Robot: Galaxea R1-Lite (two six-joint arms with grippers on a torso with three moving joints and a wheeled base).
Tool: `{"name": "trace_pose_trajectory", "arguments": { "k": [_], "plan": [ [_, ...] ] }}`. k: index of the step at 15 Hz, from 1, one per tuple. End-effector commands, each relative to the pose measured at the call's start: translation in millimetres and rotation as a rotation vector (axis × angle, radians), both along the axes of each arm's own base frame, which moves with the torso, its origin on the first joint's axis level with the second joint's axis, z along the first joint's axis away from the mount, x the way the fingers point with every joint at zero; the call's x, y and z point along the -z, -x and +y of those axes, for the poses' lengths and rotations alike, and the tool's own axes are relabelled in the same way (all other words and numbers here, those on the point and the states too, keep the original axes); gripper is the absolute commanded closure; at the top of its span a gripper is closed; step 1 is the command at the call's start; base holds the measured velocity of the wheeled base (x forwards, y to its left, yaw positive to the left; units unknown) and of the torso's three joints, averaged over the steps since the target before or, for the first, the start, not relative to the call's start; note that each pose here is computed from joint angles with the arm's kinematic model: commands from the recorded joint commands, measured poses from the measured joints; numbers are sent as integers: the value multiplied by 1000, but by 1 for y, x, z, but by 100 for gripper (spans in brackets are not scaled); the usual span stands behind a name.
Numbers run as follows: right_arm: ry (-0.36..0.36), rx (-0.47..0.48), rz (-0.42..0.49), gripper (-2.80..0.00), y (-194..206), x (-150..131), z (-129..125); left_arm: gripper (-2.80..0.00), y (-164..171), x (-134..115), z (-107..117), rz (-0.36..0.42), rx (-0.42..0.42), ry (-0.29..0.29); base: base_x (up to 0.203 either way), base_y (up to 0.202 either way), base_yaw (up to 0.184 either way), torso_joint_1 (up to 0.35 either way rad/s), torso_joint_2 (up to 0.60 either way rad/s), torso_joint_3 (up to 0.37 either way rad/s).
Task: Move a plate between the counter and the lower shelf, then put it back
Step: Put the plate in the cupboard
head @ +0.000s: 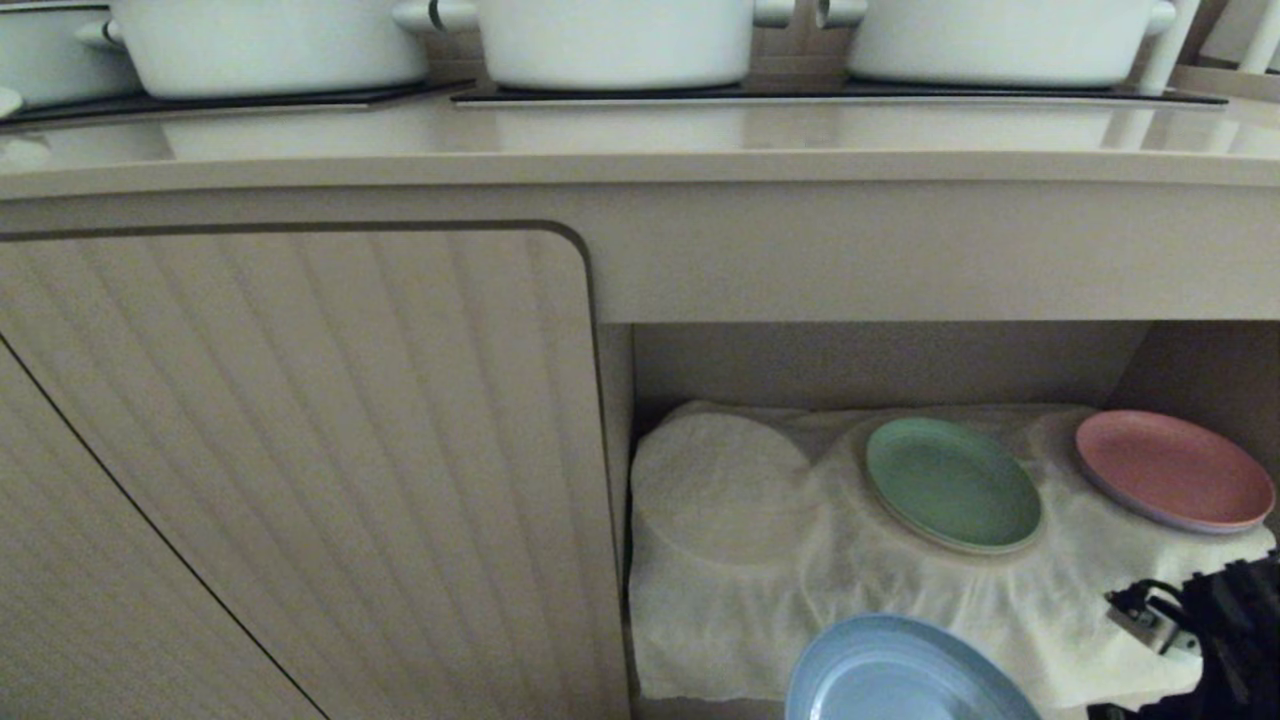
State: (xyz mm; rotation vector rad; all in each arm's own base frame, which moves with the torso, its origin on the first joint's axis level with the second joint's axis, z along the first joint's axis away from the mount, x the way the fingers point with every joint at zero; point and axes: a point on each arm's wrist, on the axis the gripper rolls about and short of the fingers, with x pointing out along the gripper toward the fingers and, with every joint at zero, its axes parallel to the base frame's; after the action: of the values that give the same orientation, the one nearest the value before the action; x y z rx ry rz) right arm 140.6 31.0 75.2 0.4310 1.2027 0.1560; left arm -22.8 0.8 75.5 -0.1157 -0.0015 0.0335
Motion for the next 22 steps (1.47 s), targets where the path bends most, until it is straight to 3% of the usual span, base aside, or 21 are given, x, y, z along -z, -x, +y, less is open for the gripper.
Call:
{"name": "trace_pose_trajectory", "arguments": {
  "k": [1, 10, 22],
  "plan": [
    [3, 2, 51, 0, -15, 10, 3, 0, 0, 0, 0, -2, 0, 1, 0, 0, 0, 0, 0, 0],
    [-87, -16, 28, 0, -62, 11, 13, 0, 0, 0, 0, -1, 0, 1, 0, 0, 0, 0, 0, 0],
    [-127, 24, -14, 0, -118, 4, 29, 0, 0, 0, 0, -1, 0, 1, 0, 0, 0, 0, 0, 0]
  ]
}}
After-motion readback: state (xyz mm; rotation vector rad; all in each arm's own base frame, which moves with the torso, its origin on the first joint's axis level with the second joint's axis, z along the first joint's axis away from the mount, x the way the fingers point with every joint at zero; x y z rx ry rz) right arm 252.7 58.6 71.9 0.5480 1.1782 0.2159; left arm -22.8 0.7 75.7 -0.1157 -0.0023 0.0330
